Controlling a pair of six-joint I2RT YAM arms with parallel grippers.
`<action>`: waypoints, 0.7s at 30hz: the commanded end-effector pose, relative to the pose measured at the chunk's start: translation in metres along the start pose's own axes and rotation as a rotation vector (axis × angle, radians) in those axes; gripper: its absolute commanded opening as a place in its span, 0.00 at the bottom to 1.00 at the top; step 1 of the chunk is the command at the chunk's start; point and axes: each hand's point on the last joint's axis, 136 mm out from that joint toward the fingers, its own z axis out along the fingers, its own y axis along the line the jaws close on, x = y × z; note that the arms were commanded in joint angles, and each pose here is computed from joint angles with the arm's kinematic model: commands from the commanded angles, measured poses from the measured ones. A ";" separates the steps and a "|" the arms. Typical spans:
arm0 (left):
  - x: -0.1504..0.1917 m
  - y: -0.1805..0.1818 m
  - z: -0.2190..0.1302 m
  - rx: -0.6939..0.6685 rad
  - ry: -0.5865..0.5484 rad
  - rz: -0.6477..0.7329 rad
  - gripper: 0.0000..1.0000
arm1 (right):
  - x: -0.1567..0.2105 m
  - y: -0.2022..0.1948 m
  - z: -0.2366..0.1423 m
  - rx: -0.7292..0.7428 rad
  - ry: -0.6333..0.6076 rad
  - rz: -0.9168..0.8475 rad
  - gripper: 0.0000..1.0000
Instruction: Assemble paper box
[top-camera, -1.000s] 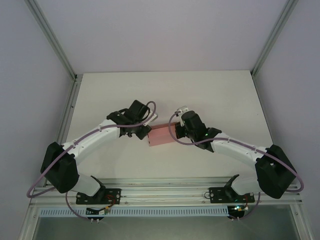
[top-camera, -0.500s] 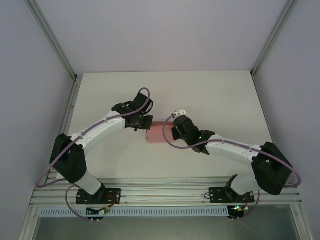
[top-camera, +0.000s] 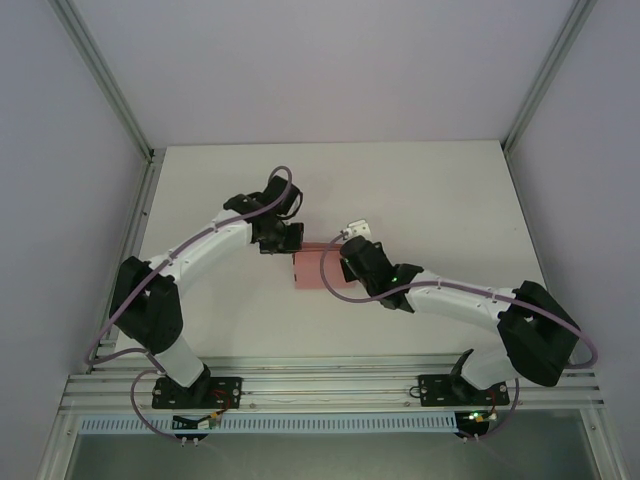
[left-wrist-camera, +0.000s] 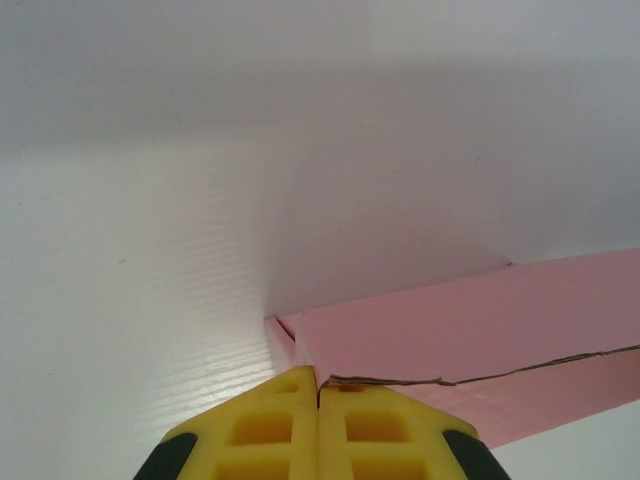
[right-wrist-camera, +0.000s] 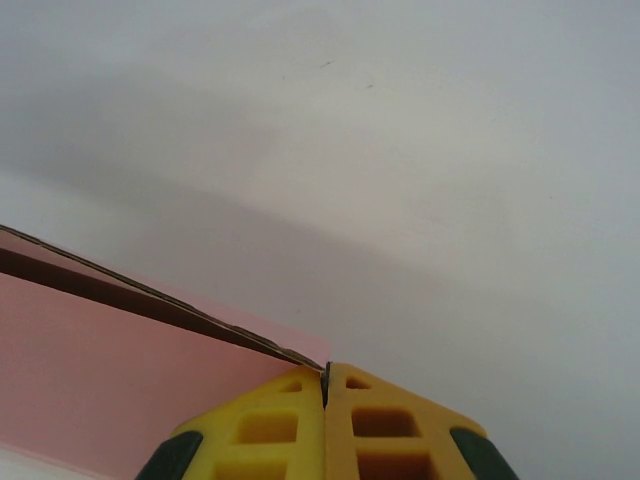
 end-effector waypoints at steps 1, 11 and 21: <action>-0.011 -0.024 -0.022 0.115 -0.014 -0.018 0.00 | 0.027 0.010 -0.002 -0.045 0.070 -0.086 0.00; -0.019 -0.022 -0.020 0.140 -0.001 -0.102 0.00 | 0.030 0.016 -0.001 -0.031 0.037 -0.131 0.00; -0.023 -0.019 -0.028 0.199 0.025 -0.152 0.00 | 0.033 0.014 0.000 0.015 0.006 -0.178 0.00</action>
